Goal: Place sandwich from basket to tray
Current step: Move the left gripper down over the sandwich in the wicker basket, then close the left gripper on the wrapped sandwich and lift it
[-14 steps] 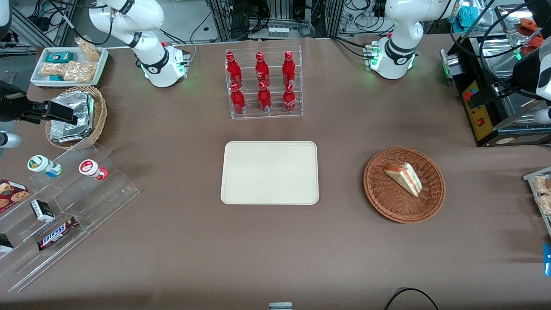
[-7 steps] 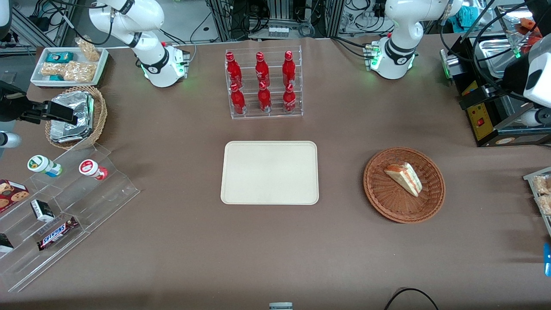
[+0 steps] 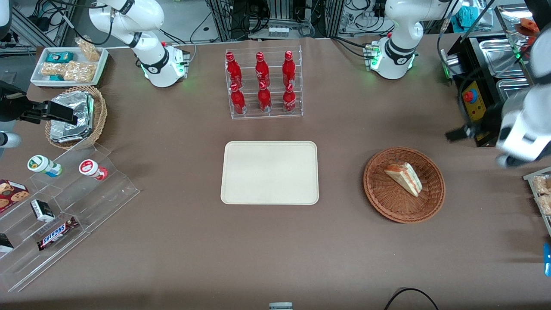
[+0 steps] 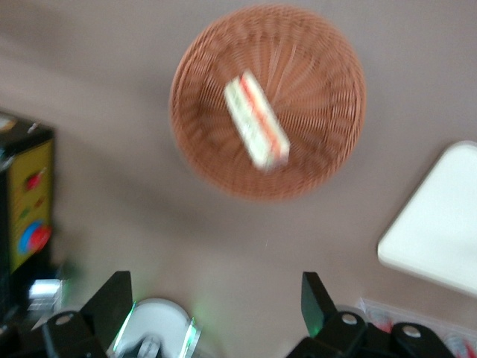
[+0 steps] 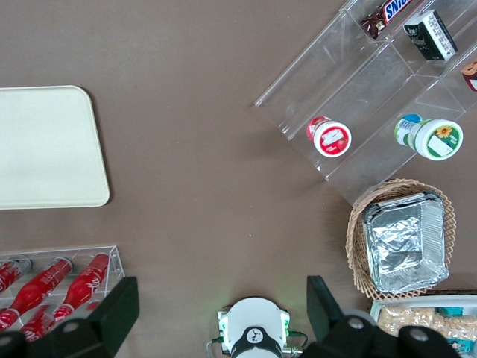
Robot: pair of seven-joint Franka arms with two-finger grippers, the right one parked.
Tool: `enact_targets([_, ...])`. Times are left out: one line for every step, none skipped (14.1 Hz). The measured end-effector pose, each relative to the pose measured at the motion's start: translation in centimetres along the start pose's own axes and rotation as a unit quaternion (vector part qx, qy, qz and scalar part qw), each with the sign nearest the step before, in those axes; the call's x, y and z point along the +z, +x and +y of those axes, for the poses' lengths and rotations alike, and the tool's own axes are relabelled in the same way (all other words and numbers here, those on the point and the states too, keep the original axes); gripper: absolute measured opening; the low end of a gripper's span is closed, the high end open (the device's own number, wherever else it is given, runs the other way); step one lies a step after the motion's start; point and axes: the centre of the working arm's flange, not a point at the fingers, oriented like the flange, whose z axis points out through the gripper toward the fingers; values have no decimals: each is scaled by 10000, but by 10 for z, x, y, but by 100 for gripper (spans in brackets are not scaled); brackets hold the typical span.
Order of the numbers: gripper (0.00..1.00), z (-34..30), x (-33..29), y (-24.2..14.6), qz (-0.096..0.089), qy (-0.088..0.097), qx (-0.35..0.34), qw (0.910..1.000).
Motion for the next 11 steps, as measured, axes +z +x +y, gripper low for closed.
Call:
enact_targets([100, 1, 36, 14, 68, -36, -49, 10000])
enact_targets([100, -2, 73, 24, 88, -49, -110, 9999])
enact_targets([100, -6, 103, 30, 94, -54, -169, 9998])
enact_targets([100, -12, 123, 33, 92, -58, -233, 9997])
enact_targets([100, -16, 135, 34, 70, -57, -314, 9995])
enact_targets([100, -18, 141, 35, 54, -65, -452, 9989])
enact_targets([100, -17, 143, 37, 80, -86, -638, 9979])
enact_targets([100, -15, 145, 39, 133, -120, -865, 9961])
enact_targets([100, -13, 147, 42, 183, -155, -1100, 9936])
enact_targets([100, -11, 150, 45, 212, -181, -1308, 9910])
enact_targets([100, -10, 154, 47, 207, -191, -1458, 9889])
